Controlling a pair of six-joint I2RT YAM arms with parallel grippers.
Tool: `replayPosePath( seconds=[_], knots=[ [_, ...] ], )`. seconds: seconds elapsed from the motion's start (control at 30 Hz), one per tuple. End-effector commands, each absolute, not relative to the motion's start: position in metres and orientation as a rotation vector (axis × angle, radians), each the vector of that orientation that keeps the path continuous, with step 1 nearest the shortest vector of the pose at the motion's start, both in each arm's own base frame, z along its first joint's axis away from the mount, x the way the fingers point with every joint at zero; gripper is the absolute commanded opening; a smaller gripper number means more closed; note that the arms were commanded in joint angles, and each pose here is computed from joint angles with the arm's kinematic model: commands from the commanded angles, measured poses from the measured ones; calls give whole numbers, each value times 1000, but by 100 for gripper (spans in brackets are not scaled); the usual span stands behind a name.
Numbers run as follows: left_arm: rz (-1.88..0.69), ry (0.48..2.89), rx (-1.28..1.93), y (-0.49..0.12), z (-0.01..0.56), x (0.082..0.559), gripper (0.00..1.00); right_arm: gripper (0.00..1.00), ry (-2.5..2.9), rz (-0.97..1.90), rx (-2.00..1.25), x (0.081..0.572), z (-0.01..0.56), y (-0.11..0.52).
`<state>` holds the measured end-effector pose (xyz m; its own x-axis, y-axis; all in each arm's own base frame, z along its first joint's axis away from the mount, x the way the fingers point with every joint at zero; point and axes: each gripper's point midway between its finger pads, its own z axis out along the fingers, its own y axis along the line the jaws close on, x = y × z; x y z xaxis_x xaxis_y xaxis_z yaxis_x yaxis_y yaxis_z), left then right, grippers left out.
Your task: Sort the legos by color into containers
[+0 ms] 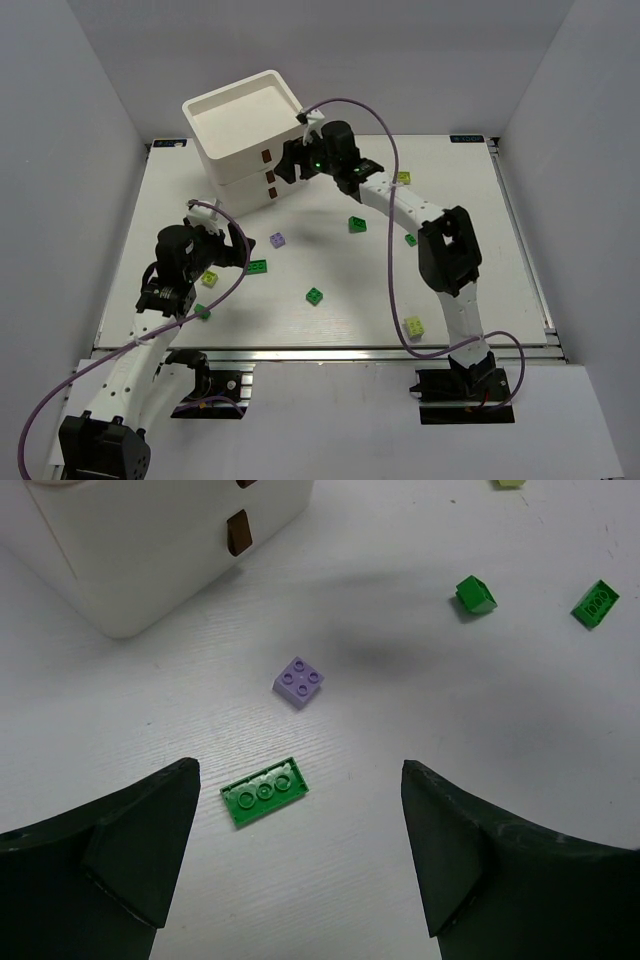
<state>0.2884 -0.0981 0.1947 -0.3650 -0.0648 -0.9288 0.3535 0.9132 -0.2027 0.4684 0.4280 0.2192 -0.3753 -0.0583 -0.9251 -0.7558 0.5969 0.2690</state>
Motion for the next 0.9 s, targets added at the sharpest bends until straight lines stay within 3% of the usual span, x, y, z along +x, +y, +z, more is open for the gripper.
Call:
replayPosePath(
  seconds=[0.0, 0.33, 0.57, 0.8, 0.87],
  knots=[
    [-416, 1848, 213, -94, 216, 291, 91, 76, 1687, 874, -587, 478, 264, 455],
    [-430, 1819, 224, -97, 224, 287, 91, 70, 1665, 813, -508, 496, 254, 477],
    [-436, 1801, 228, -97, 229, 285, 91, 60, 1634, 751, -449, 506, 255, 483],
    [-439, 1793, 231, -98, 231, 284, 91, 48, 1613, 739, -447, 507, 254, 491],
    [-440, 1793, 230, -98, 231, 285, 91, 39, 1610, 733, -444, 507, 254, 491]
  ],
)
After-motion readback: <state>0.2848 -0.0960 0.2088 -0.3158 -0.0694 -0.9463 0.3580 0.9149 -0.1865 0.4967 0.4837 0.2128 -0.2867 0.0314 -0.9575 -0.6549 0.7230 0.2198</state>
